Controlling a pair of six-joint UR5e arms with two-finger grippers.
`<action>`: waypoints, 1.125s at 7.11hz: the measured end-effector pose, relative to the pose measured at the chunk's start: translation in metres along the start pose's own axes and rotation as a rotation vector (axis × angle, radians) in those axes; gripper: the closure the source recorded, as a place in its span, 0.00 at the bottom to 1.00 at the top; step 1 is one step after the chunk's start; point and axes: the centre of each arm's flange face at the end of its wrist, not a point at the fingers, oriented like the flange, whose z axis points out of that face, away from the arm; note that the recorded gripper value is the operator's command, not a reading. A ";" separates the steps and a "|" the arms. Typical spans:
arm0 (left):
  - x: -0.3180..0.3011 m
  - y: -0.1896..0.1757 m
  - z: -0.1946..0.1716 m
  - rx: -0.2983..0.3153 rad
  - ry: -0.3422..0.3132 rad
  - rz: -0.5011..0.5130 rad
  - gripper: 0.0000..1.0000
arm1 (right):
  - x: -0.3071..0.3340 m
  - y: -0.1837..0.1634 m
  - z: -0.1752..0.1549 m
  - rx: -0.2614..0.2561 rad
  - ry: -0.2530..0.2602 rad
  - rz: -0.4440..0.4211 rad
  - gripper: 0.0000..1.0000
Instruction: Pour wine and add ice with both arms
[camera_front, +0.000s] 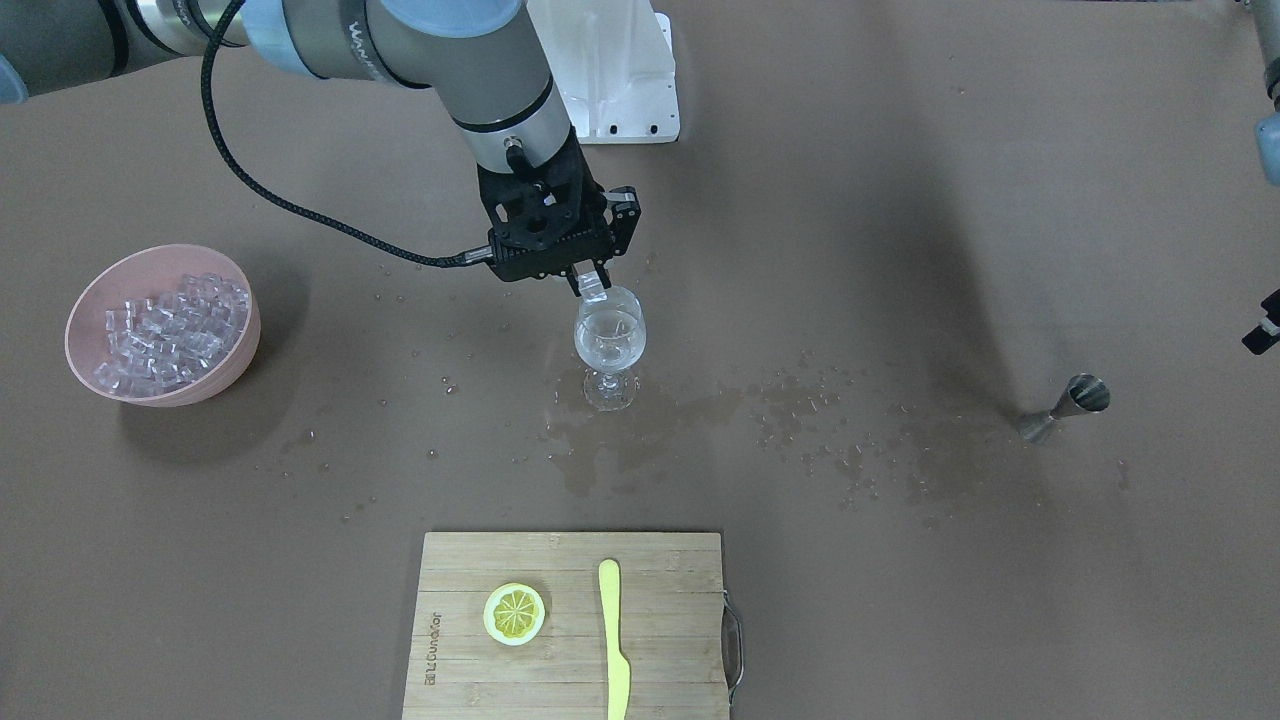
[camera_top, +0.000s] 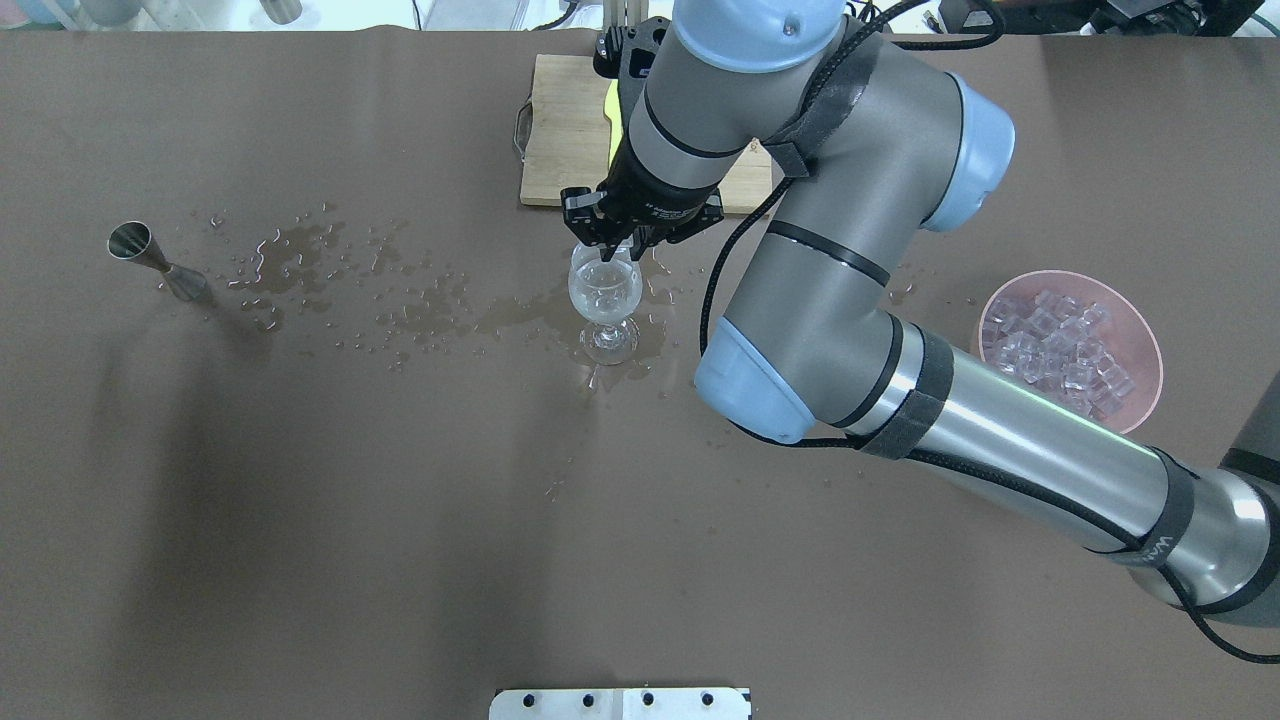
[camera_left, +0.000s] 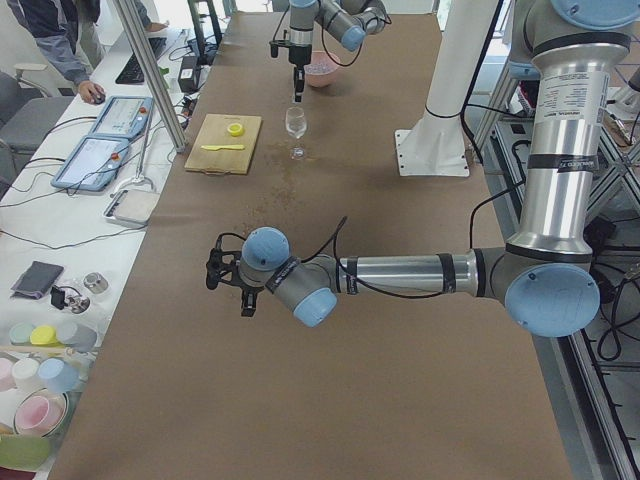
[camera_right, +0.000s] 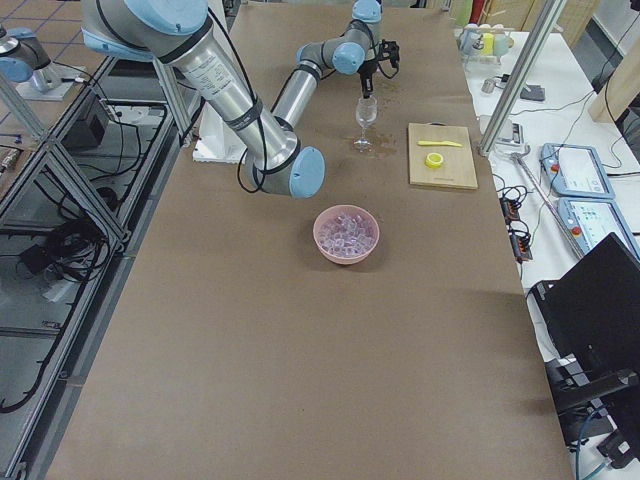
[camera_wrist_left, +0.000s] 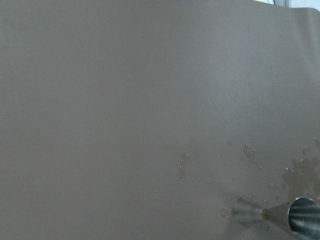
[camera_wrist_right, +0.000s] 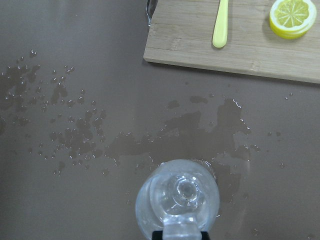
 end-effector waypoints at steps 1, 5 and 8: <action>-0.001 0.000 0.001 -0.003 -0.001 -0.002 0.02 | -0.007 0.004 0.007 0.012 0.003 -0.007 1.00; 0.001 0.001 0.008 -0.014 -0.001 0.005 0.02 | -0.014 0.001 0.017 0.034 0.002 0.010 0.00; 0.002 -0.002 0.012 0.013 -0.040 0.017 0.02 | -0.009 -0.007 0.013 0.037 0.005 0.029 0.00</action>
